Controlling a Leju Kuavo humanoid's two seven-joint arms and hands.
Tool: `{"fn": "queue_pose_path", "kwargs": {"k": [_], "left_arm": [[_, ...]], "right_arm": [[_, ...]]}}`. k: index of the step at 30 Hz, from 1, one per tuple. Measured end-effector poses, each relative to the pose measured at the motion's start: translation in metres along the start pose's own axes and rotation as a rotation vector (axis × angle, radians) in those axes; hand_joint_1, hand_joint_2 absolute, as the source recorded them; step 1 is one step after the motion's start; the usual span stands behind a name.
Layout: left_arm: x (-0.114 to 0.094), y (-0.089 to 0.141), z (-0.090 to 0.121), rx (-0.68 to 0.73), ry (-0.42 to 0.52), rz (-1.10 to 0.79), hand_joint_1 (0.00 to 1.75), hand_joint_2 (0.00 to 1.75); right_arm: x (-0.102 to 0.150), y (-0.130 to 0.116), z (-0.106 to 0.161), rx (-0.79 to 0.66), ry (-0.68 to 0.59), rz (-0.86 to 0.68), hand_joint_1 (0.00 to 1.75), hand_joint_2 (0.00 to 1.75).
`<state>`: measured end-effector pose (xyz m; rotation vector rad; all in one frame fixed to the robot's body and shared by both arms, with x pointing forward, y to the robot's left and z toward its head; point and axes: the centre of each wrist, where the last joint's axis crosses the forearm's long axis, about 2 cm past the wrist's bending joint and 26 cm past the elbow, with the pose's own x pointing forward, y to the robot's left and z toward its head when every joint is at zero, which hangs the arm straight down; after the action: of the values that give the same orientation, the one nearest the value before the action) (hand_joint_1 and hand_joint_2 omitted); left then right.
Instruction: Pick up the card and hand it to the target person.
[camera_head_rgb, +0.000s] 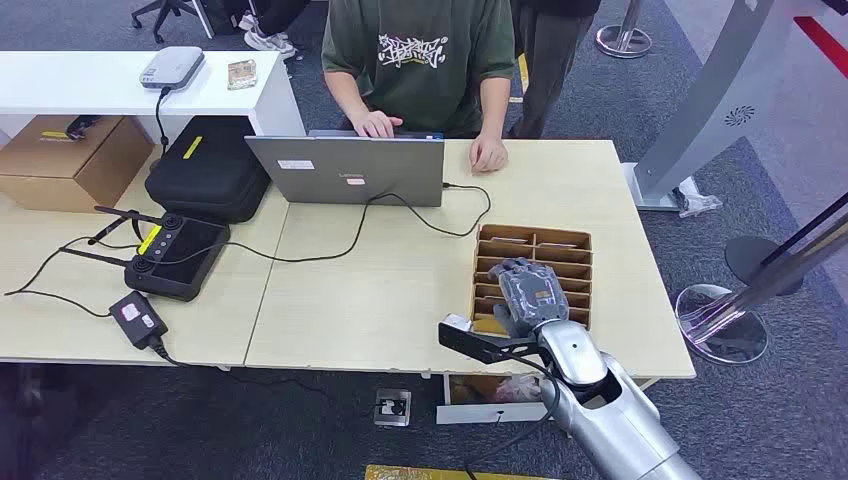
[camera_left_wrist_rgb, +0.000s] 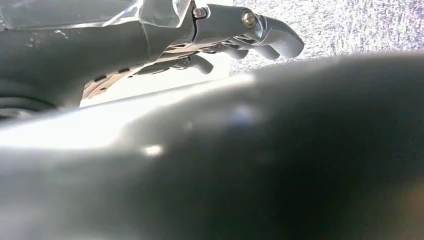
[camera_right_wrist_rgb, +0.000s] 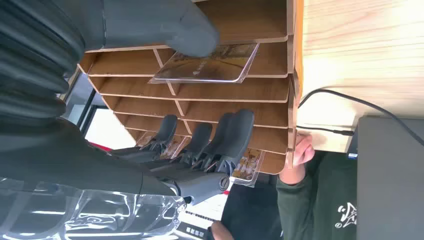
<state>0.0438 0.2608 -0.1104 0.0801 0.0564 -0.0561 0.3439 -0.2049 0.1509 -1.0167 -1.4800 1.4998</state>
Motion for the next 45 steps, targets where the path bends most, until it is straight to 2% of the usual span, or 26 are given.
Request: {"fn": "queue_pose_path", "kwargs": {"k": [12, 23, 45], "left_arm": [[0.0001, -0.0002, 0.0, 0.0, 0.0, 0.001, 0.0, 0.0], [0.0, -0.0002, 0.0, -0.001, 0.0, 0.002, 0.0, 0.0], [-0.0001, -0.0003, 0.0, -0.002, -0.018, -0.01, 0.0, 0.0]], "right_arm": [[0.0009, 0.0013, -0.0007, 0.006, 0.0, -0.003, 0.8, 1.75], [0.0022, 0.0049, -0.0012, 0.02, 0.006, -0.011, 1.27, 1.75], [0.0052, 0.0024, 0.0009, -0.02, -0.004, -0.007, 1.54, 1.75]]}}
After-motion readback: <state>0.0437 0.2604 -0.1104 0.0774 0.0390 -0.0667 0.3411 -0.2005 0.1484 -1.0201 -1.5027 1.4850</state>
